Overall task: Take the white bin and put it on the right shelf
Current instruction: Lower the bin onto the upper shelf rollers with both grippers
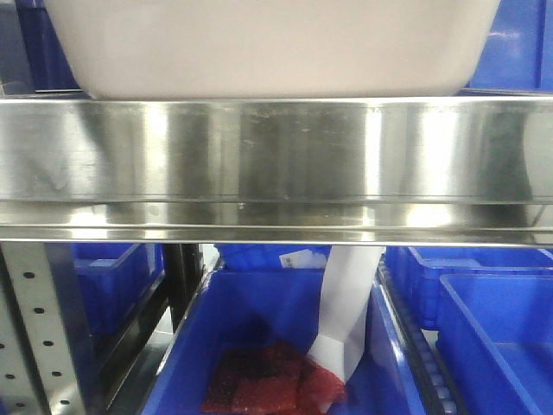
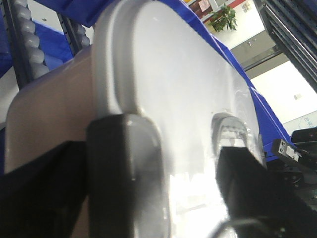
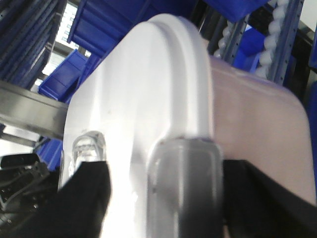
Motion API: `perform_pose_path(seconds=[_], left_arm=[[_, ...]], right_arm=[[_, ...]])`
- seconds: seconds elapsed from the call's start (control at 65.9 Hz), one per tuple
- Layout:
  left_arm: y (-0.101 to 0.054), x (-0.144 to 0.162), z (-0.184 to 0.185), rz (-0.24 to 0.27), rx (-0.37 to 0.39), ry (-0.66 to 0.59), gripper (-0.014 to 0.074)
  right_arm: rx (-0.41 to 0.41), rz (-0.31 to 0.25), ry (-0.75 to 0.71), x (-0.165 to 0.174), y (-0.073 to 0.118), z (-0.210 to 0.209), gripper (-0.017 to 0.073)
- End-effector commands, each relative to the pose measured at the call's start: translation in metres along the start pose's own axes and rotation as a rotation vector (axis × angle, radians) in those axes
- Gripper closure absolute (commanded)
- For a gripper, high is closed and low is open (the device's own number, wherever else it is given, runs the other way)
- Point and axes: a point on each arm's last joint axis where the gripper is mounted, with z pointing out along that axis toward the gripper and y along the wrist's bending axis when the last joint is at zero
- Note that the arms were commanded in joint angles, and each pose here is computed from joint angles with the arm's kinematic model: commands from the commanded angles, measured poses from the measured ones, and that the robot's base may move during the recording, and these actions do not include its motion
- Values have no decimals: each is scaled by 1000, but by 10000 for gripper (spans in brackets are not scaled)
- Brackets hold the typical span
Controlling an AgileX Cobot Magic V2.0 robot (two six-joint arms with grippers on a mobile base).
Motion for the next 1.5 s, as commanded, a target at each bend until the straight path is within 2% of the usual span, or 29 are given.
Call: perform_pose_path(seconds=[0.0, 0.349, 0.607, 0.698, 0.834, 0.956, 1.001, 1.047, 1.138, 1.153, 1.214, 1.487], left_arm=[[-23, -8, -7, 12, 78, -54, 136], [-15, -11, -7, 40, -21, -94, 136], [-9, -17, -7, 52, -81, -153, 139], [-6, -19, -8, 73, -122, -171, 149], [-4, -19, -8, 95, -151, -172, 206], [-4, -19, -8, 95, -150, -170, 346], [-4, -19, -8, 95, -150, -170, 425], [-4, -19, -8, 95, -150, -170, 525], [-4, -19, -8, 95, -150, -170, 711], [-4, -19, -8, 95, -150, -170, 730], [-4, -19, -8, 95, -150, -170, 706], [-2, -21, -9, 91, -164, -200, 711]], right_arm=[[-67, -29, -29, -4, 21, -7, -60], [26, -22, -171, -21, 7, -16, -59], [77, -19, -223, -32, -4, -32, -59], [97, -24, -229, -33, -7, -36, -58], [115, -33, -214, -33, -11, -40, -52], [136, -51, -193, -32, -12, -40, -43], [144, -59, -179, -30, -13, -40, -4], [156, -69, -162, -29, -14, -40, 82], [171, -83, -133, -27, -16, -40, 327], [173, -85, -131, -26, -16, -40, 361], [175, -86, -127, -26, -16, -40, 509], [186, -86, -183, -31, -15, -41, 503]])
